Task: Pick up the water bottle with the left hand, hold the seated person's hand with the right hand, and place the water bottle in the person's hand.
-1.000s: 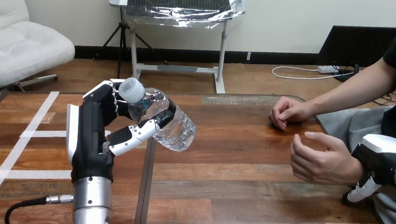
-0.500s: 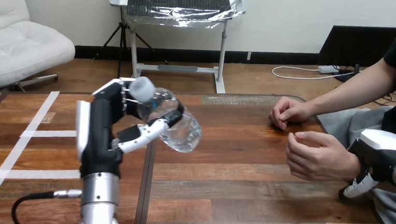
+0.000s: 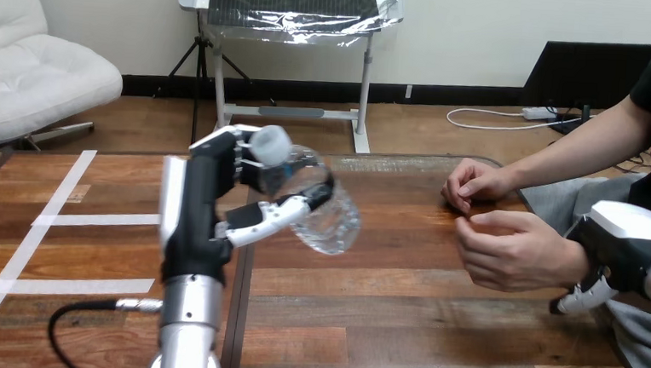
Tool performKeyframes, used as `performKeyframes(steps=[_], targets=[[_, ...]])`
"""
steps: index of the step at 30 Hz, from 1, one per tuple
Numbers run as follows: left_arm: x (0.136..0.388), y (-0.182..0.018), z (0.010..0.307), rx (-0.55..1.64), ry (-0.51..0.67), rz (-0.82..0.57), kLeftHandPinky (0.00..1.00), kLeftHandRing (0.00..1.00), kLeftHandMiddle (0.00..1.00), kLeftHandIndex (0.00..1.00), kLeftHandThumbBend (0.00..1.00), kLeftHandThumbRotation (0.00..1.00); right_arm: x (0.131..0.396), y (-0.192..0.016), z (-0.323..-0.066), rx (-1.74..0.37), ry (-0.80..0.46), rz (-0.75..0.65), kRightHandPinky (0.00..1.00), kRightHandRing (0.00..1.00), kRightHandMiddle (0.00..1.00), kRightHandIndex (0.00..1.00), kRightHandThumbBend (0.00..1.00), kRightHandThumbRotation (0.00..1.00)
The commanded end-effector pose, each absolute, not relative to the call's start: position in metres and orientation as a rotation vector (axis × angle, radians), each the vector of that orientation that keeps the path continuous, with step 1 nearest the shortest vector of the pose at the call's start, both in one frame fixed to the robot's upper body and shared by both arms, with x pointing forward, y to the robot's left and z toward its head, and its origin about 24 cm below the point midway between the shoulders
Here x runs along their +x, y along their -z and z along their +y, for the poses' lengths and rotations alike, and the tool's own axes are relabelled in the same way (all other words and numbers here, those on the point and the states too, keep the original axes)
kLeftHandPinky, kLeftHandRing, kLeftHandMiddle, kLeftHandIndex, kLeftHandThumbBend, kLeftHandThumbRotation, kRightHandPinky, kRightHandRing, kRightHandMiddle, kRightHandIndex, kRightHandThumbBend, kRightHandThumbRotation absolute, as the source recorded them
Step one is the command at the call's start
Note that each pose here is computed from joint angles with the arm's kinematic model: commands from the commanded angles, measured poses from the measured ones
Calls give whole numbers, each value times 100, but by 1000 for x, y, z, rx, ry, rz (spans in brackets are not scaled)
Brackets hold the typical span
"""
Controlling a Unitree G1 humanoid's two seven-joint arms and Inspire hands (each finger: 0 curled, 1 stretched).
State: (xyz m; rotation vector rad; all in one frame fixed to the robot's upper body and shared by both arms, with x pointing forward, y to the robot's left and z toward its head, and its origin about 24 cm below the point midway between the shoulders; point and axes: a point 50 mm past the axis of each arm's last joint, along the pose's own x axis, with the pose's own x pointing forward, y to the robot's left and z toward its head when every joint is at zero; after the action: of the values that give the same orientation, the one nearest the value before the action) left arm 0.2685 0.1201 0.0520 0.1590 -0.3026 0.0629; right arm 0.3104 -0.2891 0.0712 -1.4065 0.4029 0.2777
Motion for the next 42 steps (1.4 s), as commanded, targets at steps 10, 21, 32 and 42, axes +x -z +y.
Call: performKeyframes(steps=[10,21,32,42], targets=[[286,-97,86,106,27,-457,41,40,41,47,64,0,316,-117,-282,-1458,-218,226,18,26,36,40,71,0],[287,-98,72,104,76,-448,40,40,41,47,64,0,313,-126,-275,-1459,-205,177,17,24,34,38,72,0],[287,-98,62,97,111,-445,39,39,41,47,64,0,310,-132,-269,-1471,-200,144,20,26,35,38,73,0],[286,-97,55,83,134,-435,38,39,41,46,64,0,308,-137,-263,-1474,-209,93,22,27,35,38,75,0]])
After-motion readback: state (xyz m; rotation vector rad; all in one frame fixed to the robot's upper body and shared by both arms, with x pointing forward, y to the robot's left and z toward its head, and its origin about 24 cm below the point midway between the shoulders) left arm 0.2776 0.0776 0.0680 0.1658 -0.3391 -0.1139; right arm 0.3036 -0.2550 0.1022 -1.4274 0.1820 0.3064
